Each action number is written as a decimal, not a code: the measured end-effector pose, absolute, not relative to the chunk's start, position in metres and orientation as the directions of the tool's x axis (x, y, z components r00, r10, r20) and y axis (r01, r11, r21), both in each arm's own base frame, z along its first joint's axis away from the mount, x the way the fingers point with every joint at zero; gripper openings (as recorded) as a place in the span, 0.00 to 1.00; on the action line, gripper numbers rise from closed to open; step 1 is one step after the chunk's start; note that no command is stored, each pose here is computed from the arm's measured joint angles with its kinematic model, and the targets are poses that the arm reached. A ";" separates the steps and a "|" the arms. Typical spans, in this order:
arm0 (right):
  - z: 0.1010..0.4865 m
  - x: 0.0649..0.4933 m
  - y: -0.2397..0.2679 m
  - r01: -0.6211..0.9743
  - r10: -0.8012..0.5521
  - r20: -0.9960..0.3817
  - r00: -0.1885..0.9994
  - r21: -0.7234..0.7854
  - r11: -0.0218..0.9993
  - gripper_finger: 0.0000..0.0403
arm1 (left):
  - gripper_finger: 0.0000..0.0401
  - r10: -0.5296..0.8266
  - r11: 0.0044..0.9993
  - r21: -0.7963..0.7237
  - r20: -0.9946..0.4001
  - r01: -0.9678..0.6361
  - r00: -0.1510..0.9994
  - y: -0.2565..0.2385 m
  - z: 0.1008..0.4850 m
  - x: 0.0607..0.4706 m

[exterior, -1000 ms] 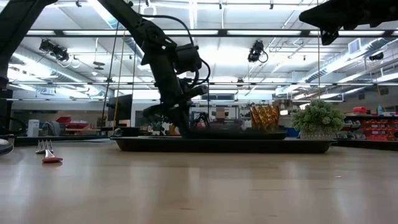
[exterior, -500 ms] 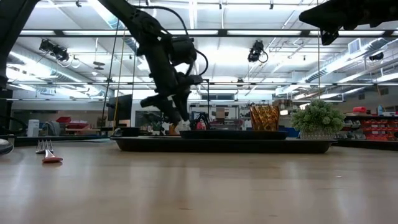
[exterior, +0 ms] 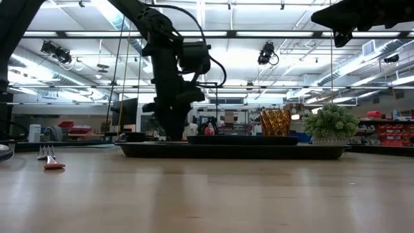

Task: Pick and place plate/cup/fork/spoon on tray
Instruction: Put the black plate on the black serving tray to bottom of the brown cup

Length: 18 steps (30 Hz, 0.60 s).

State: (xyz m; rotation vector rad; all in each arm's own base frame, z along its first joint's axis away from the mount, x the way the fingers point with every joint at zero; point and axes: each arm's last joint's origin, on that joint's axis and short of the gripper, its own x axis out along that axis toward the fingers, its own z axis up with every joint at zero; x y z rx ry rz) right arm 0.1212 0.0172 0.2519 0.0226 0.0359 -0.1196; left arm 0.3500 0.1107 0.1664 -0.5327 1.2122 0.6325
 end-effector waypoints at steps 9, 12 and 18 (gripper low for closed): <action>0.252 0.121 0.017 0.119 -0.119 -0.037 0.992 0.020 0.993 0.06 | 0.29 0.230 0.710 -0.050 -0.926 -0.702 0.298 0.108 0.159 0.365; 0.252 0.121 0.017 0.119 -0.119 -0.037 0.992 0.020 0.993 0.06 | 0.29 0.245 0.713 -0.069 -0.908 -0.698 0.340 0.108 0.161 0.369; 0.252 0.121 0.017 0.119 -0.119 -0.037 0.992 0.020 0.993 0.06 | 0.29 0.236 0.725 -0.105 -0.891 -0.680 0.389 0.105 0.160 0.376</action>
